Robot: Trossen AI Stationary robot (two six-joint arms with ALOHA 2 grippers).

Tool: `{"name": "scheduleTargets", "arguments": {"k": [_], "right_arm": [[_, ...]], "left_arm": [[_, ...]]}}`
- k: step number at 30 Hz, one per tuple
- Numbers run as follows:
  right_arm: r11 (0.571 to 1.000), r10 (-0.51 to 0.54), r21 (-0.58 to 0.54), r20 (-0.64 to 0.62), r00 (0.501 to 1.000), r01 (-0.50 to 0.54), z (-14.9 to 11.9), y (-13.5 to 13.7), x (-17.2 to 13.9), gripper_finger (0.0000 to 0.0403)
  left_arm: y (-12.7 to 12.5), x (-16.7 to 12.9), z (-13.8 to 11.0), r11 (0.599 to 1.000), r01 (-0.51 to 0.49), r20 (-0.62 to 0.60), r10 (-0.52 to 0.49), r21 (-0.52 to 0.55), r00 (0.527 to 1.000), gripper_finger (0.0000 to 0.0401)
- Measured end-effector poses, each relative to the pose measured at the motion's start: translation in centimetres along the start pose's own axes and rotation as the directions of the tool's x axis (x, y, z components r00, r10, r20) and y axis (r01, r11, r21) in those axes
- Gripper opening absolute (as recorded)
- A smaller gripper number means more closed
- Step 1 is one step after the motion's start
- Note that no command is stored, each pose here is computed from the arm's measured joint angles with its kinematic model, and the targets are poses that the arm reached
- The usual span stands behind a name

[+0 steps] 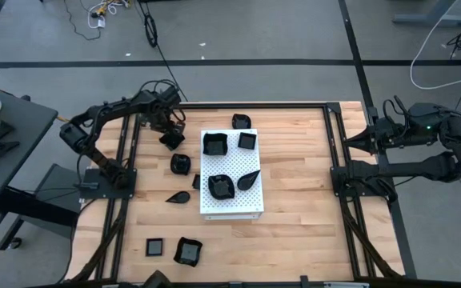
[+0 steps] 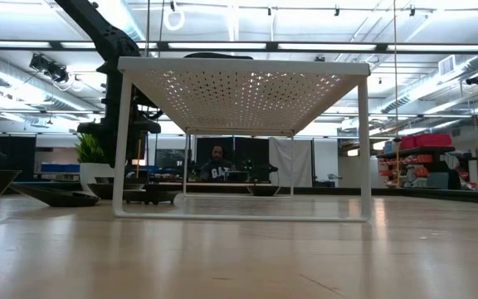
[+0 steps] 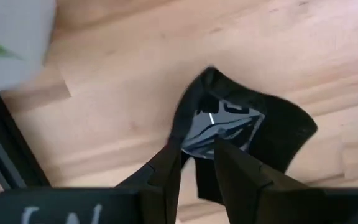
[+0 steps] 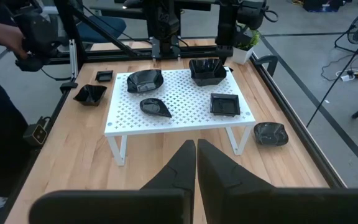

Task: Pick & Place Mini shaped plates
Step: Stack the black distorted square plate on top of the other black distorted square plate on the shelf

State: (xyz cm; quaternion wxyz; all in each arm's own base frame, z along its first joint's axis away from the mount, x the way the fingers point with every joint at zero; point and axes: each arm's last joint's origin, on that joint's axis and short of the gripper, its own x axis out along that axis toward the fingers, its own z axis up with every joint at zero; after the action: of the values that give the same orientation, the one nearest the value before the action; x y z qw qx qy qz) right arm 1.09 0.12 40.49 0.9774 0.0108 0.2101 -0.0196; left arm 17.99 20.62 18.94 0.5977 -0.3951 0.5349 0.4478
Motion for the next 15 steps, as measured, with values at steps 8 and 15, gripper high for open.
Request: {"name": "scheduleTargets", "arguments": {"k": [8,15], "right_arm": [[1.000,0.000,0.000,-0.001,1.000,0.000,0.0,0.0,0.0,0.0022],[1.000,0.000,0.000,0.000,1.000,0.000,0.0,0.0,0.0,0.0022]], "left_arm": [[-0.7,-1.0,-2.1,0.990,-0.053,-0.092,0.042,-0.128,0.995,0.0103],[-1.0,-2.4,-3.1,0.959,-0.051,-0.068,0.033,-0.280,0.997,0.0103]]}}
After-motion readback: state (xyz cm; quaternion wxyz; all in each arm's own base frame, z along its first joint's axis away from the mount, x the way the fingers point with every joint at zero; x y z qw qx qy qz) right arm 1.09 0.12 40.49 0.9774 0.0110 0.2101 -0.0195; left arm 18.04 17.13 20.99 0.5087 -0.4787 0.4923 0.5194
